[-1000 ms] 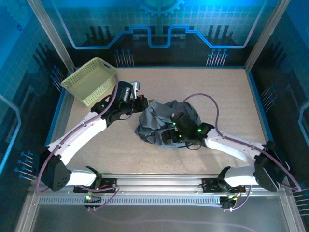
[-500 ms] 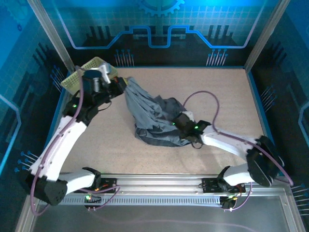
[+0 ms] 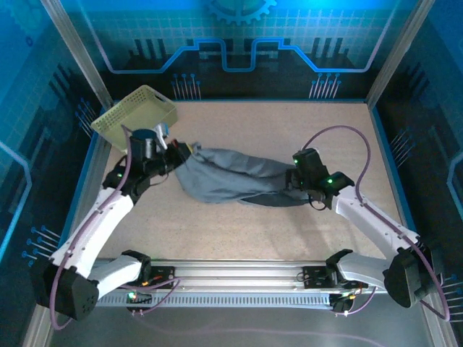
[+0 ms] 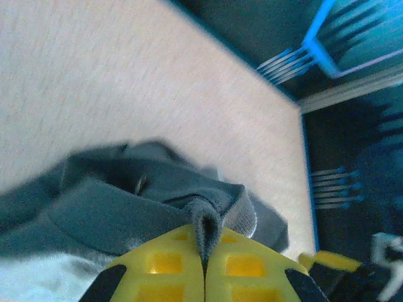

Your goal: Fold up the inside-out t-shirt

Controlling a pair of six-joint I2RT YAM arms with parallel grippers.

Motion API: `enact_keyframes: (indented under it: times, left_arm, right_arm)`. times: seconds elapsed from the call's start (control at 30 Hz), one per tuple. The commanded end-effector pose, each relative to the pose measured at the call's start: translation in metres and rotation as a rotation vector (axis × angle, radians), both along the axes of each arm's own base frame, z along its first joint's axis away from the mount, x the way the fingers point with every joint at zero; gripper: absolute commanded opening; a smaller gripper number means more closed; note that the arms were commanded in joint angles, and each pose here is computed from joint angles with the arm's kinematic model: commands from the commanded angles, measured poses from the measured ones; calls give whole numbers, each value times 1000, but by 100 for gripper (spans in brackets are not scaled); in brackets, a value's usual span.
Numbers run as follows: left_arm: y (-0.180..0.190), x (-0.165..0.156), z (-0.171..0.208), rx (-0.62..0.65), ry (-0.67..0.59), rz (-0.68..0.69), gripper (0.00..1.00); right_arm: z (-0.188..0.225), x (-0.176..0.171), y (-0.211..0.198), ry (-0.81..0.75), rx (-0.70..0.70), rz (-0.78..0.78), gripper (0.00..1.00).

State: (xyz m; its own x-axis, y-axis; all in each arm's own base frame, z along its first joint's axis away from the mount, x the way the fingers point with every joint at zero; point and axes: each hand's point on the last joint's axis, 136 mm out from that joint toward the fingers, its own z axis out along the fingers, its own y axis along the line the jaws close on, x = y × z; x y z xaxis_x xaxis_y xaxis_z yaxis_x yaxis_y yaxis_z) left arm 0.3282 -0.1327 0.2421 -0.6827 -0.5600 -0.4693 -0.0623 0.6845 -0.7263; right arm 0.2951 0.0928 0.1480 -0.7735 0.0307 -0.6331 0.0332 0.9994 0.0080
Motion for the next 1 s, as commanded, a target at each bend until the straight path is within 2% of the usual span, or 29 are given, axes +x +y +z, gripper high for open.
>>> enact_keyframes:
  times: [0.0,0.13,0.3,0.53,0.63,0.7,0.8,0.87,0.97]
  left_arm:
    - [-12,-20,-32,-67,77,-56,0]
    - [-7,-39,-72,-61,138,-52,0]
    - [-3,-53,-90,-73,145,-37,1]
    - [4,-62,-104,-57,164,-15,5]
    - [4,-62,-105,-59,161,-14,5]
    - [4,-61,-104,-60,156,-14,6]
    - [4,-59,-100,-54,148,-12,6]
    - [5,-59,-100,-41,150,-10,7]
    - [6,-58,-100,-26,147,-13,7]
  right_arm:
    - [11,-5,37,-20,74,145,77]
    - [19,-7,114,-34,112,409,83]
    - [-2,1,191,-4,117,623,85]
    - [-40,27,245,42,55,713,83]
    - [-54,39,252,59,2,714,81]
    - [-62,47,252,64,-42,703,78]
    - [-64,56,248,60,-78,676,64]
    - [-59,59,247,47,-65,672,53]
    - [-47,64,242,29,-40,649,29]
